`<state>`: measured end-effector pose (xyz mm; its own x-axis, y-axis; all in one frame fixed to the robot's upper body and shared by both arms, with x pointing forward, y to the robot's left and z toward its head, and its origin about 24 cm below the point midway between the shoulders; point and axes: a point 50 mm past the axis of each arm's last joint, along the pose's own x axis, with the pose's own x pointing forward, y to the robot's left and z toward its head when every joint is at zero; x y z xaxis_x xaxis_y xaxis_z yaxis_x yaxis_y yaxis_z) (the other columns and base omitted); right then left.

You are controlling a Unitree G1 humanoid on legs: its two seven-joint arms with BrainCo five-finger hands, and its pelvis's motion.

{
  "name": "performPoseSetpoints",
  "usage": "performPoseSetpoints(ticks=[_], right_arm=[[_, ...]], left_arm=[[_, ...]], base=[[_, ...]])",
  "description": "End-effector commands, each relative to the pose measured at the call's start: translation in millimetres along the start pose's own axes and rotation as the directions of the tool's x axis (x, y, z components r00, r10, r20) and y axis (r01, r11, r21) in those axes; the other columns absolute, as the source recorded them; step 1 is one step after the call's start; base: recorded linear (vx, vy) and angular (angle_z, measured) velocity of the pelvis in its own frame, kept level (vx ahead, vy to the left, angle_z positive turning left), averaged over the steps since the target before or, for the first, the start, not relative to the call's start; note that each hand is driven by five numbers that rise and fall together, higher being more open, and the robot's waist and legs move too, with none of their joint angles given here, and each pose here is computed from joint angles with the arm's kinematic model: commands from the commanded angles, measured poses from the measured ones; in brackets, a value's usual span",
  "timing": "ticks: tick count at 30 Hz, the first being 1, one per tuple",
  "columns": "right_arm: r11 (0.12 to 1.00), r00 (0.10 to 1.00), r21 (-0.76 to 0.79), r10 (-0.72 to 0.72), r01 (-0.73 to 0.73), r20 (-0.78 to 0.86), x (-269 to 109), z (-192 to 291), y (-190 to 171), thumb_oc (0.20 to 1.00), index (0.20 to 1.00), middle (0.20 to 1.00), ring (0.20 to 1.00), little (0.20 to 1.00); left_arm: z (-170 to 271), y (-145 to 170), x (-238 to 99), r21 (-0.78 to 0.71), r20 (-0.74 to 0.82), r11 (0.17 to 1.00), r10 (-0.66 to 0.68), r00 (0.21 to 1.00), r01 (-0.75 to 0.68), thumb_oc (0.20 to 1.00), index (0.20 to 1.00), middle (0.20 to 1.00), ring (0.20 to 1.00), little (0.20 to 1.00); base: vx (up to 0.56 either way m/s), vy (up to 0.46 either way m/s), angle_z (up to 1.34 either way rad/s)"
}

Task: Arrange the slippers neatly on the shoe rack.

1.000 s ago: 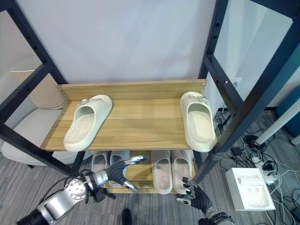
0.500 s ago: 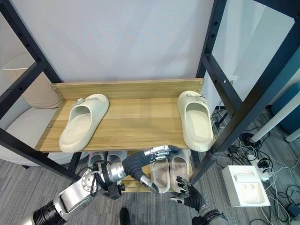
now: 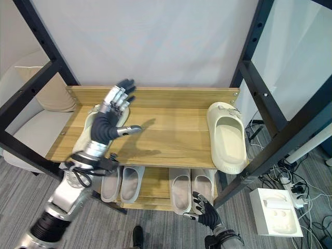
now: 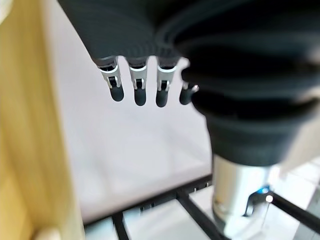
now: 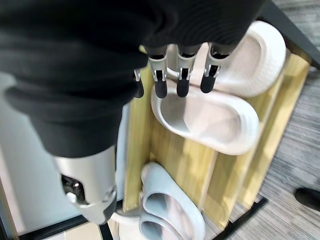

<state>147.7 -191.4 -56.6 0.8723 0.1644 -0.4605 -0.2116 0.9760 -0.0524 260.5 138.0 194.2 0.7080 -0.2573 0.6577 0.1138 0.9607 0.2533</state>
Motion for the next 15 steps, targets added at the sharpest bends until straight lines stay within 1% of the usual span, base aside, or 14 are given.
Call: performPoseSetpoints(ticks=[1, 3, 4, 6, 8, 9, 10, 11, 15], right_arm=[[1.0, 0.988, -0.011, 0.015, -0.013, 0.157, 7.2, 29.6, 1.0, 1.0, 1.0, 1.0, 1.0, 1.0], [1.0, 0.987, -0.02, 0.021, -0.018, 0.159, 7.1, 29.7, 1.3, 1.0, 1.0, 1.0, 1.0, 1.0], [0.999, 0.986, -0.027, 0.03, -0.026, 0.163, 7.4, 30.3, 1.7, 1.0, 1.0, 1.0, 1.0, 1.0], [0.999, 0.986, -0.038, 0.041, -0.035, 0.161, 6.4, 29.6, 0.5, 1.0, 1.0, 1.0, 1.0, 1.0], [0.999, 0.985, -0.041, 0.041, -0.035, 0.166, 5.2, 30.4, -1.6, 1.0, 1.0, 1.0, 1.0, 1.0], [0.999, 0.985, -0.04, 0.042, -0.036, 0.166, 5.2, 30.4, -1.2, 1.0, 1.0, 1.0, 1.0, 1.0], [0.998, 0.985, -0.043, 0.044, -0.037, 0.164, 4.6, 30.1, -1.8, 1.0, 1.0, 1.0, 1.0, 1.0], [0.998, 0.986, -0.048, 0.041, -0.034, 0.16, 3.3, 29.5, -4.5, 1.0, 1.0, 1.0, 1.0, 1.0], [0.998, 0.987, -0.053, 0.04, -0.032, 0.154, 0.7, 28.6, -7.1, 1.0, 1.0, 1.0, 1.0, 1.0]], left_arm=[[13.3, 17.9, 22.9, 0.249, 0.182, 0.959, 0.09, 0.979, -0.135, 1.0, 1.0, 1.0, 1.0, 1.0], [15.3, 25.4, 25.6, 0.374, 0.218, 0.912, 0.087, 0.972, -0.165, 1.0, 1.0, 1.0, 1.0, 1.0], [15.1, 36.4, 26.3, 0.529, 0.243, 0.825, 0.076, 0.967, -0.198, 1.0, 1.0, 1.0, 1.0, 1.0], [10.6, 57.4, 25.8, 0.734, 0.25, 0.639, 0.06, 0.966, -0.229, 1.0, 1.0, 1.0, 1.0, 1.0], [7.2, 69.7, 23.6, 0.816, 0.23, 0.536, 0.044, 0.972, -0.217, 1.0, 1.0, 1.0, 1.0, 1.0], [7.0, 69.8, 23.4, 0.817, 0.23, 0.535, 0.044, 0.972, -0.217, 1.0, 1.0, 1.0, 1.0, 1.0], [5.1, 74.3, 22.1, 0.845, 0.214, 0.494, 0.037, 0.976, -0.204, 1.0, 1.0, 1.0, 1.0, 1.0], [1.4, 84.6, 18.0, 0.898, 0.173, 0.408, 0.02, 0.985, -0.167, 1.0, 1.0, 1.0, 1.0, 1.0], [-5.9, 99.8, 6.1, 0.948, 0.093, 0.304, 0.022, 0.995, -0.095, 1.0, 1.0, 1.0, 1.0, 1.0]], base=[[0.04, -0.009, -0.02], [0.04, -0.014, -0.06], [0.04, -0.018, -0.09], [0.05, -0.02, -0.12], [0.03, -0.013, -0.08], [0.02, -0.008, -0.03], [0.04, -0.009, -0.05], [0.04, -0.01, -0.07], [0.02, -0.004, -0.11]])
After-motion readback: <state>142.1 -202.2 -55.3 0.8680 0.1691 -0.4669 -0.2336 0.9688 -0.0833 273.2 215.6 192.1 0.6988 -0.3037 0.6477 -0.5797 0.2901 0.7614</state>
